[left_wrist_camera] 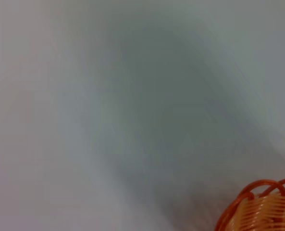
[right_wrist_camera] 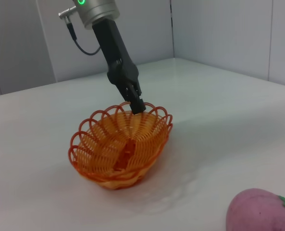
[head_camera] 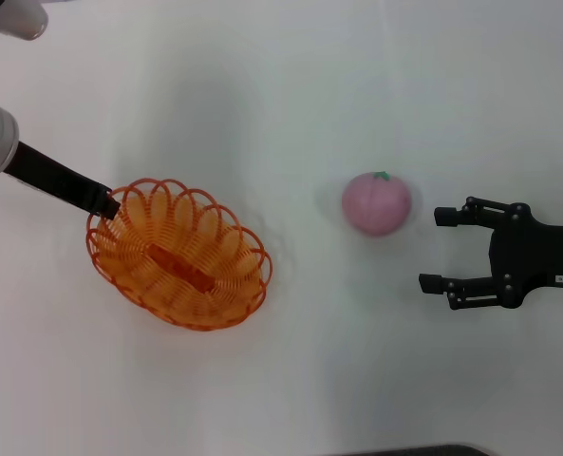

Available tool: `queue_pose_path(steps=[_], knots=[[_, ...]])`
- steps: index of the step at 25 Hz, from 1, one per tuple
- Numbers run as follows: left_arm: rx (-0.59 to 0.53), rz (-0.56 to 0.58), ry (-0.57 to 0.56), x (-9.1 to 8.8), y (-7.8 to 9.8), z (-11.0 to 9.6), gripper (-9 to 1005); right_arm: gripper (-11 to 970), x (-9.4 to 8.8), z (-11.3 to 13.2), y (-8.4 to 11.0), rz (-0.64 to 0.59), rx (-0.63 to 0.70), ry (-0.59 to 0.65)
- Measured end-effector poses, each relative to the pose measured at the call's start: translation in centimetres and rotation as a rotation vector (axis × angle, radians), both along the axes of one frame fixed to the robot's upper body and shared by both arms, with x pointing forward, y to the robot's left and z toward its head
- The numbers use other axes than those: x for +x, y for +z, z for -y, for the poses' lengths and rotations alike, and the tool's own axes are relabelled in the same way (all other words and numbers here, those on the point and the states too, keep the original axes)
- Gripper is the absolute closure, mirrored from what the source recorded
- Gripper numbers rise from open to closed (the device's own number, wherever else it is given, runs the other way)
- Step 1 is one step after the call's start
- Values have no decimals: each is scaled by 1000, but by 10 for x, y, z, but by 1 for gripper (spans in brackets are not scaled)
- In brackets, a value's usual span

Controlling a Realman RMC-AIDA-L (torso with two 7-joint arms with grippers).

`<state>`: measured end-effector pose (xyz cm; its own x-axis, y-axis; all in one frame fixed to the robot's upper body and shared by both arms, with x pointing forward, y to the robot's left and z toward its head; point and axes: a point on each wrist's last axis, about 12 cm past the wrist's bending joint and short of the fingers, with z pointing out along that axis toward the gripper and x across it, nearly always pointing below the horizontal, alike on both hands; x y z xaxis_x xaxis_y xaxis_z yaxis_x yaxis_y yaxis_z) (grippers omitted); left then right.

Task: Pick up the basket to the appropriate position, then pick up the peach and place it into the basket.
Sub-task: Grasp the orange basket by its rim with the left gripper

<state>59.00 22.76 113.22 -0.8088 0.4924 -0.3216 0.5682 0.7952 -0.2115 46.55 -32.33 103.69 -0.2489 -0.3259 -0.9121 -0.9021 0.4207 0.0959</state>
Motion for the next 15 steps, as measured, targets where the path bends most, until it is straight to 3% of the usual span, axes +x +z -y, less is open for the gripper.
queue_pose_path(steps=[8, 15], knots=[[-124, -111, 79, -7, 10, -10, 948, 10, 0, 0, 0, 1, 3, -1], [-193, -145, 166, -13, 7, -19, 956, 10, 1, 0, 1, 3, 5, -4]])
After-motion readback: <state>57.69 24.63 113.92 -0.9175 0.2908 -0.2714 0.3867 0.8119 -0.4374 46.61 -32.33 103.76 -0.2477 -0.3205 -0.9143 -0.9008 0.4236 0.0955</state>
